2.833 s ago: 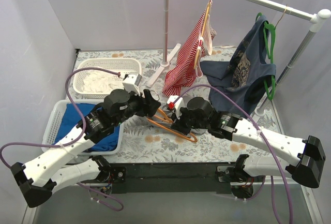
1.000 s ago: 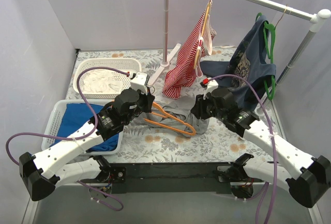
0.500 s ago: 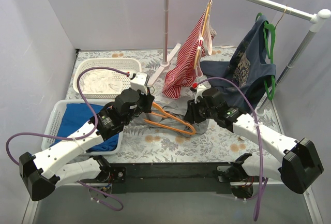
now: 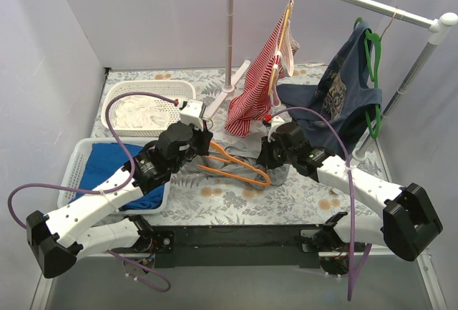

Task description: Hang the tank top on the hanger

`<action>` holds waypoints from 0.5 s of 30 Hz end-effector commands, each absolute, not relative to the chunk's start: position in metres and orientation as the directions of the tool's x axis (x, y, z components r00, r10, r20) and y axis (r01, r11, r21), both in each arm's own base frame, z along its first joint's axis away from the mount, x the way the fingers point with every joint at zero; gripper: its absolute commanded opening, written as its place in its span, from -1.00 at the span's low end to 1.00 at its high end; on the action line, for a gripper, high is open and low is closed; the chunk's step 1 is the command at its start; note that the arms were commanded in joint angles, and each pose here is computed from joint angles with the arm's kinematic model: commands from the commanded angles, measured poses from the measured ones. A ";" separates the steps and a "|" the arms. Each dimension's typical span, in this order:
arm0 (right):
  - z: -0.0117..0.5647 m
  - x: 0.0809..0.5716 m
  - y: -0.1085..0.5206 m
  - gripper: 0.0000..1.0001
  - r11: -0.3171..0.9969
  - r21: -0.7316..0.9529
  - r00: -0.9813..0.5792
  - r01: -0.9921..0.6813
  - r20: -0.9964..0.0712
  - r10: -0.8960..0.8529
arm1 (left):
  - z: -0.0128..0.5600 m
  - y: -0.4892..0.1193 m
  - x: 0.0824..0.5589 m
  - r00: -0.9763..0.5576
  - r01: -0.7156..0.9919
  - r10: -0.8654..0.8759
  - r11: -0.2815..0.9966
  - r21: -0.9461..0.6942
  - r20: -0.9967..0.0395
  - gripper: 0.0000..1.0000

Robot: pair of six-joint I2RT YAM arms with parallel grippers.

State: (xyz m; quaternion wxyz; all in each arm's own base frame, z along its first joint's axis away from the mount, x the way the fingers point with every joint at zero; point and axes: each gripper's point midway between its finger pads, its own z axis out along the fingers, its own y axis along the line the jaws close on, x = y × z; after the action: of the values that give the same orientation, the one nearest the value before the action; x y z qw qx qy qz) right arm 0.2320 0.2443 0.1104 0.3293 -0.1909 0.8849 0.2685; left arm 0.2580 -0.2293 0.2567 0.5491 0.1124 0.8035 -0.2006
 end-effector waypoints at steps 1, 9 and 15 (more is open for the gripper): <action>0.113 0.245 0.228 -0.95 0.844 0.305 -0.680 -0.441 -0.727 -0.093 | 0.260 -0.222 0.260 -0.396 0.328 -0.097 0.914 -0.240 -0.913 -1.00; 0.119 0.237 0.207 -0.97 0.873 0.287 -0.670 -0.395 -0.740 -0.060 | 0.263 -0.210 0.274 -0.371 0.201 -0.172 0.945 -0.259 -0.913 -1.00; 0.129 0.234 0.200 -0.97 0.878 0.275 -0.657 -0.390 -0.751 -0.057 | 0.259 -0.205 0.281 -0.362 0.147 -0.180 0.958 -0.247 -0.914 -1.00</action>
State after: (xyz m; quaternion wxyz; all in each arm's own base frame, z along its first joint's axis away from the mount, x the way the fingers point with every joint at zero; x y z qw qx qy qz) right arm 0.2322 0.2110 0.1235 0.3841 -0.1414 0.8834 0.2283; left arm 0.2765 -0.2151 0.2613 0.5668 0.0282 0.8064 -0.1661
